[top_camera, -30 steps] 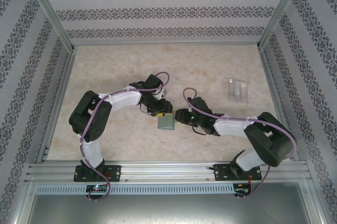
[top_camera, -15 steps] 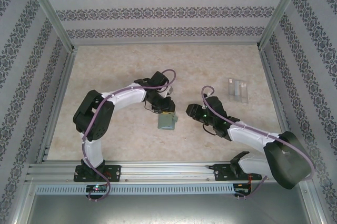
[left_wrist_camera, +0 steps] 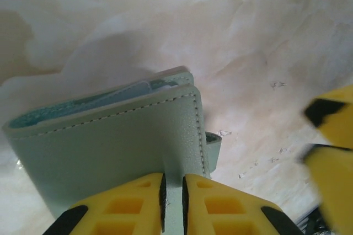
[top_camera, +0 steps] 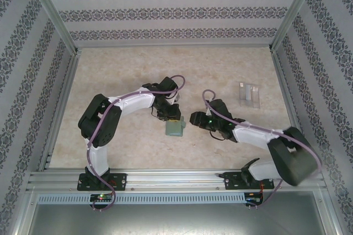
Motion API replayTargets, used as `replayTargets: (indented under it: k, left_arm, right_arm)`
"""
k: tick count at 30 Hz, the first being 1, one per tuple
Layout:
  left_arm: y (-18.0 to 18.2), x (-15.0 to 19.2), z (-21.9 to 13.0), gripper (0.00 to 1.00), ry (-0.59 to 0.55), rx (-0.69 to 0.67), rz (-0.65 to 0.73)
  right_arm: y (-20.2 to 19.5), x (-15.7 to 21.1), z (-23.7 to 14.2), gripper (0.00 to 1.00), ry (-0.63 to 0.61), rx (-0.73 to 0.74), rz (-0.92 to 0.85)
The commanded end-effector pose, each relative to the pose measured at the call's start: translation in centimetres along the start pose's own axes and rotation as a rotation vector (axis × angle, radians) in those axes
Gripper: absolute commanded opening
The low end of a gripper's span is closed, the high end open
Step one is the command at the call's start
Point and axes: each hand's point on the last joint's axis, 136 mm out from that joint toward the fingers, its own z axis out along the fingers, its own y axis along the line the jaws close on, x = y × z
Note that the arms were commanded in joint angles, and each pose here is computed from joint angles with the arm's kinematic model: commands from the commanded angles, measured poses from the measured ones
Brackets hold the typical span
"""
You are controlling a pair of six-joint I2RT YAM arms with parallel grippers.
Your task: Put the credit cards into the card holder
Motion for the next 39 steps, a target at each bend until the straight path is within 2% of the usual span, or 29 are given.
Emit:
replayTargets:
  k: [1,6,7,9,11,15,17,18,20,22,25,28,30,32,36,39]
  left_arm:
    - [0.1,-0.1,-3.0,0.18,-0.055,-0.021,-0.005]
    - [1.8,-0.1,-4.7,0.21,-0.102,-0.024,-0.045]
    - [2.2,0.0,-5.0,0.22,-0.109,-0.020,-0.055]
    - [3.0,-0.1,-5.5,0.22,-0.127,-0.015,-0.073]
    - [3.7,-0.1,-6.0,0.23,-0.138,0.003,-0.093]
    - [3.7,0.0,-7.3,0.30,-0.161,0.050,-0.101]
    - [4.0,0.0,-8.0,0.34,-0.184,0.062,-0.100]
    - [4.2,0.0,-8.2,0.34,-0.192,0.066,-0.102]
    - [4.7,-0.1,-8.7,0.34,-0.202,0.088,-0.119]
    - [5.1,-0.1,-8.9,0.34,-0.205,0.114,-0.129]
    - [5.4,0.0,-9.3,0.34,-0.209,0.132,-0.118]
    - [5.8,0.0,-9.6,0.34,-0.220,0.137,-0.127]
    - [5.8,0.0,-9.6,0.36,-0.243,0.151,-0.137]
    - [6.0,-0.1,-9.1,0.36,-0.256,0.163,-0.149]
    - [6.1,0.1,-8.6,0.36,-0.263,0.180,-0.162]
    - [6.4,0.4,-8.3,0.37,-0.273,0.185,-0.165]
  right_arm:
    - [0.8,2.0,1.6,0.47,0.105,-0.007,-0.101]
    - [2.6,2.7,2.3,0.46,0.108,0.073,-0.305]
    - [2.7,2.5,2.1,0.43,0.094,0.122,-0.367]
    - [3.1,1.7,1.2,0.43,0.065,0.197,-0.504]
    - [4.6,1.4,0.6,0.45,0.037,0.158,-0.696]
    - [5.5,0.4,-1.0,0.49,0.003,0.166,-0.891]
    - [5.8,1.0,-1.2,0.50,0.013,0.132,-1.070]
    - [6.0,0.9,-1.2,0.51,-0.002,0.102,-1.090]
    - [7.2,1.6,-1.1,0.50,0.035,-0.055,-1.151]
    - [7.9,0.9,-0.8,0.50,0.025,-0.053,-1.201]
    - [8.1,1.4,-0.7,0.51,0.133,-0.042,-1.377]
    - [5.9,2.4,-1.4,0.54,0.328,-0.003,-1.567]
    - [4.0,2.0,-1.7,0.55,0.422,0.057,-1.574]
    - [3.4,1.2,-1.2,0.56,0.422,0.106,-1.518]
    - [4.2,2.6,0.3,0.57,0.449,0.000,-1.462]
    - [4.1,3.3,1.4,0.58,0.465,-0.071,-1.497]
